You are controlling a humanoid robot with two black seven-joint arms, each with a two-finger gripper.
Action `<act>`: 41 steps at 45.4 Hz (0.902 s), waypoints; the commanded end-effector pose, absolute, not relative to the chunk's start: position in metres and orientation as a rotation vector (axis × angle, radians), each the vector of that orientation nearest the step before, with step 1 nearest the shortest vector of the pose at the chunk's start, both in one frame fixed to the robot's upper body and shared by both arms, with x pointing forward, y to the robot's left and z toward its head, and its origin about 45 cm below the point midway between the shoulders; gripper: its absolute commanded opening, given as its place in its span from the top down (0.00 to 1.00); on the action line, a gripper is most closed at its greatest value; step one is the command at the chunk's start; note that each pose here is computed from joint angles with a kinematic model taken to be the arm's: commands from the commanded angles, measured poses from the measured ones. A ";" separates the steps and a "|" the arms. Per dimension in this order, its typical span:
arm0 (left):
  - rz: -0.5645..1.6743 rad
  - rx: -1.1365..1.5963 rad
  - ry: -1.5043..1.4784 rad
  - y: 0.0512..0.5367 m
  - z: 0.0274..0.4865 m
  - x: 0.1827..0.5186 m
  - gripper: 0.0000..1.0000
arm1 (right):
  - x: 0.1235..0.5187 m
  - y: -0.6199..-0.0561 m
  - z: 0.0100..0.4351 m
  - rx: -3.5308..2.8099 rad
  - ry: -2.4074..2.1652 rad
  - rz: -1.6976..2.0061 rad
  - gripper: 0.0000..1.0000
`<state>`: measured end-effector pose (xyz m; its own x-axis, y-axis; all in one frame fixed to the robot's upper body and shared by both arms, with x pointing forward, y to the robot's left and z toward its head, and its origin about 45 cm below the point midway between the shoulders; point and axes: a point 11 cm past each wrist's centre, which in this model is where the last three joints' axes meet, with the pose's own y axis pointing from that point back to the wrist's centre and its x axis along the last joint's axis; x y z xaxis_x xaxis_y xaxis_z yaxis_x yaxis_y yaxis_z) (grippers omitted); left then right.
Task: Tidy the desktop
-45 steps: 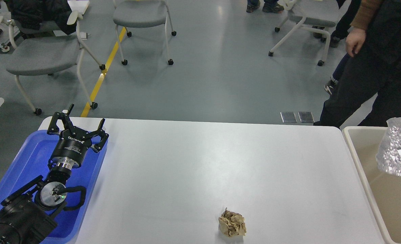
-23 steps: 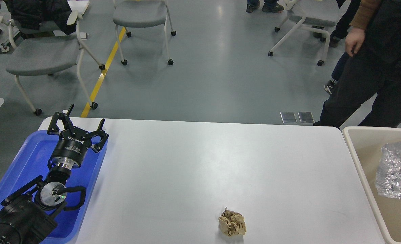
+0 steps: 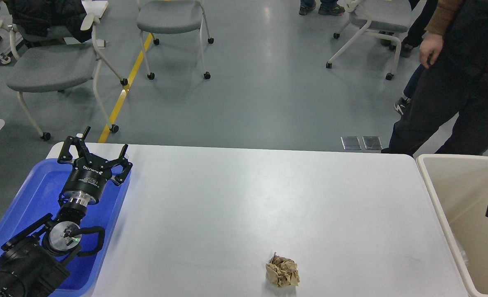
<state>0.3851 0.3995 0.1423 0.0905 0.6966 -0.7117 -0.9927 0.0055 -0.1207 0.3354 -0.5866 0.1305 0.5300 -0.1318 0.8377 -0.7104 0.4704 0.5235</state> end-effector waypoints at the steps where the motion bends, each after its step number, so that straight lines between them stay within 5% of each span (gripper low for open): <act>1: 1.424 -0.706 0.533 0.399 0.142 0.385 0.00 | 0.354 -0.588 0.155 1.136 -1.635 0.205 0.00; 23: 1.425 -0.705 0.533 0.399 0.142 0.385 0.00 | 0.414 -0.535 0.182 1.588 -2.407 -0.354 0.00; 41: 1.429 -0.705 0.534 0.400 0.141 0.385 0.00 | 0.453 -0.436 0.195 2.138 -2.373 -0.700 0.00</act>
<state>0.3848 0.3997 0.1417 0.0876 0.6975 -0.7112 -0.9930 0.0043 -0.1182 0.4312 -0.4938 0.1780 -0.2918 -0.9527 -0.0845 -0.9133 0.2513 0.3204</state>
